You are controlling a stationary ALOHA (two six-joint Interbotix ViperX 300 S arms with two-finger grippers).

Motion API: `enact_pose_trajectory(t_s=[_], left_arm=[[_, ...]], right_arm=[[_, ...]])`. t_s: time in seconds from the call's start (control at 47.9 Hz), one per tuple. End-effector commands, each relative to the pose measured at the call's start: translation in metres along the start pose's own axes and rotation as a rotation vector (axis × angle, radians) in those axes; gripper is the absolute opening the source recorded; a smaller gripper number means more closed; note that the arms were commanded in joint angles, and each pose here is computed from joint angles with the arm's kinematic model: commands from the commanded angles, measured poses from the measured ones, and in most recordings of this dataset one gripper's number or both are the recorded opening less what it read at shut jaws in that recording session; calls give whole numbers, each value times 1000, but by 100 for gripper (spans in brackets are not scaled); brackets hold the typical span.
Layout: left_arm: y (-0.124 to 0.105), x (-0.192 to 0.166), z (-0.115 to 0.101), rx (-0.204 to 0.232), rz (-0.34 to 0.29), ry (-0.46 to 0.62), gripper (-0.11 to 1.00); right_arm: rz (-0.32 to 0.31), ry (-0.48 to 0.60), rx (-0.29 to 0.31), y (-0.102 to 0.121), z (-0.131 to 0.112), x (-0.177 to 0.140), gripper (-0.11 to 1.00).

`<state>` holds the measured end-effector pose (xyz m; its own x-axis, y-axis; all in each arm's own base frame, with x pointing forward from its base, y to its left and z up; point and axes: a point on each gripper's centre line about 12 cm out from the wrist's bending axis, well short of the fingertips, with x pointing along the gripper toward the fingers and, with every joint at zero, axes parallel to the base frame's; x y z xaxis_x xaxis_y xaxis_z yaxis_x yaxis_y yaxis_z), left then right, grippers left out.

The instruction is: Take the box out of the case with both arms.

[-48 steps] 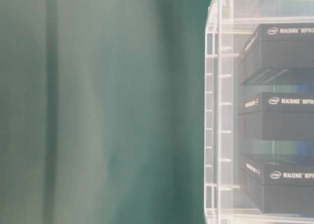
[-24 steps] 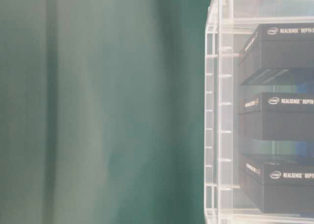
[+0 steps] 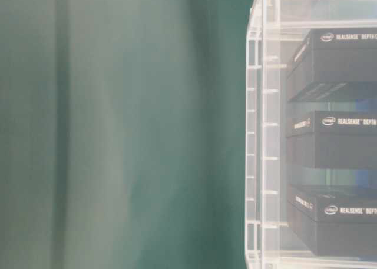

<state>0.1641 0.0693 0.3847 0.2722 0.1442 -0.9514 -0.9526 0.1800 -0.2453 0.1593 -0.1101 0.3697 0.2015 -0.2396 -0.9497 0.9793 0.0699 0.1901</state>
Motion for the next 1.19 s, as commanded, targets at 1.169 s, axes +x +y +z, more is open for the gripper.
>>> enact_pose_trajectory(t_s=[1.169], left_arm=[[-86, 28, 44, -71, 77, 42, 92]], right_arm=[[48, 69, -18, 107, 21, 32, 96]])
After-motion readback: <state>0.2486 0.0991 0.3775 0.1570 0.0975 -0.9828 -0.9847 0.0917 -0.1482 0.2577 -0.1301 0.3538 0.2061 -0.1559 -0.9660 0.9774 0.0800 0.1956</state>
